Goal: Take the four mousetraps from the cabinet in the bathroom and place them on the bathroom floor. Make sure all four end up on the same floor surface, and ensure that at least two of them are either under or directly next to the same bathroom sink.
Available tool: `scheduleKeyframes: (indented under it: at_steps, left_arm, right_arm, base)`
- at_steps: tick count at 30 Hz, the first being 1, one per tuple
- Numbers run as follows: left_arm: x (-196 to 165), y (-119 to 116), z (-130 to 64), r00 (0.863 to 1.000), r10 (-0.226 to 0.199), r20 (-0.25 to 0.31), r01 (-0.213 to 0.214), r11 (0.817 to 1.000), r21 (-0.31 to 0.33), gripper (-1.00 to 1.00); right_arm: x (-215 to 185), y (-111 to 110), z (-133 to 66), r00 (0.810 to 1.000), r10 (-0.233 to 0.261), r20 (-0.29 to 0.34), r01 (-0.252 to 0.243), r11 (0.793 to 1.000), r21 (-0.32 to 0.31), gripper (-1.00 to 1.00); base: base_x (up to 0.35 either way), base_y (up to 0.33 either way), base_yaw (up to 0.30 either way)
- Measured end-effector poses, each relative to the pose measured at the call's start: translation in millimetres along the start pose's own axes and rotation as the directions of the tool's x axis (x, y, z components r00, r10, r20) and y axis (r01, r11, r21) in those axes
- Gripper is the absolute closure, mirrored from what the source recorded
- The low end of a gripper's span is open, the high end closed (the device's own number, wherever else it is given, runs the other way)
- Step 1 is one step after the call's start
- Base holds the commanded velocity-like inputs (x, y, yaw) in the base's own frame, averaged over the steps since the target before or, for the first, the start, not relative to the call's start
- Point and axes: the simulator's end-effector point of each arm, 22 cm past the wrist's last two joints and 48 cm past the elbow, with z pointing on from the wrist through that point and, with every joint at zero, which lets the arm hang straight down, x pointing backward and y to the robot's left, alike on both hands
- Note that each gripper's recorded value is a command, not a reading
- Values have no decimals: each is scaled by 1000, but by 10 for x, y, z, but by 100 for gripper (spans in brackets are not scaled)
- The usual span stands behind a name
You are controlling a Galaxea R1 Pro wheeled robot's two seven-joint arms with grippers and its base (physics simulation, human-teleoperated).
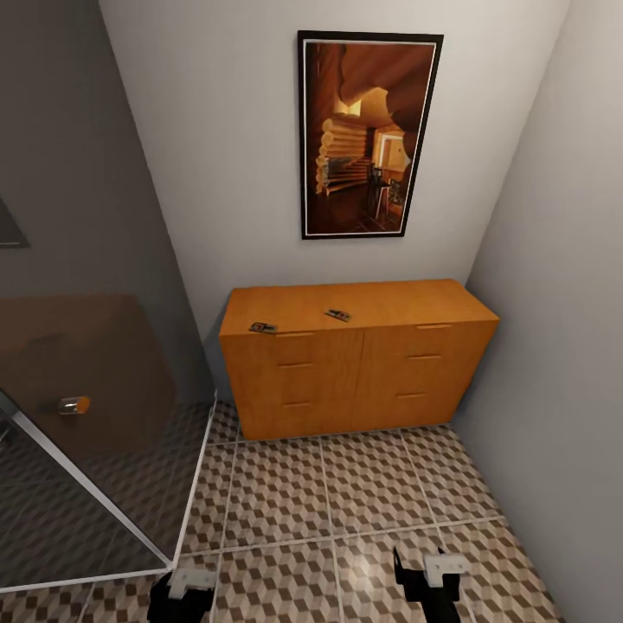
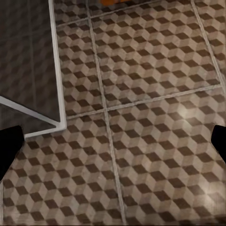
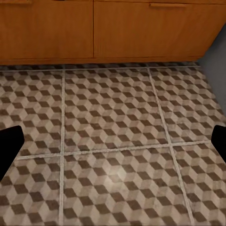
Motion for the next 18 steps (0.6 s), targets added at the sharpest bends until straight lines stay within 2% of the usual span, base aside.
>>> scheduleKeyframes:
  at_steps: [5,18]
  left_arm:
    - [206,6,-74,1000,5,-28,-5,1000,2,-100]
    - [642,-41,-258,996,11,-89,-10,1000,13,-100]
  right_arm:
    - [-83,102,25,1000,11,19,-11,1000,-10,-100]
    - [-115,103,38,1000,12,27,-11,1000,-10,-100]
  base:
    - [0,0,0]
    - [0,0,0]
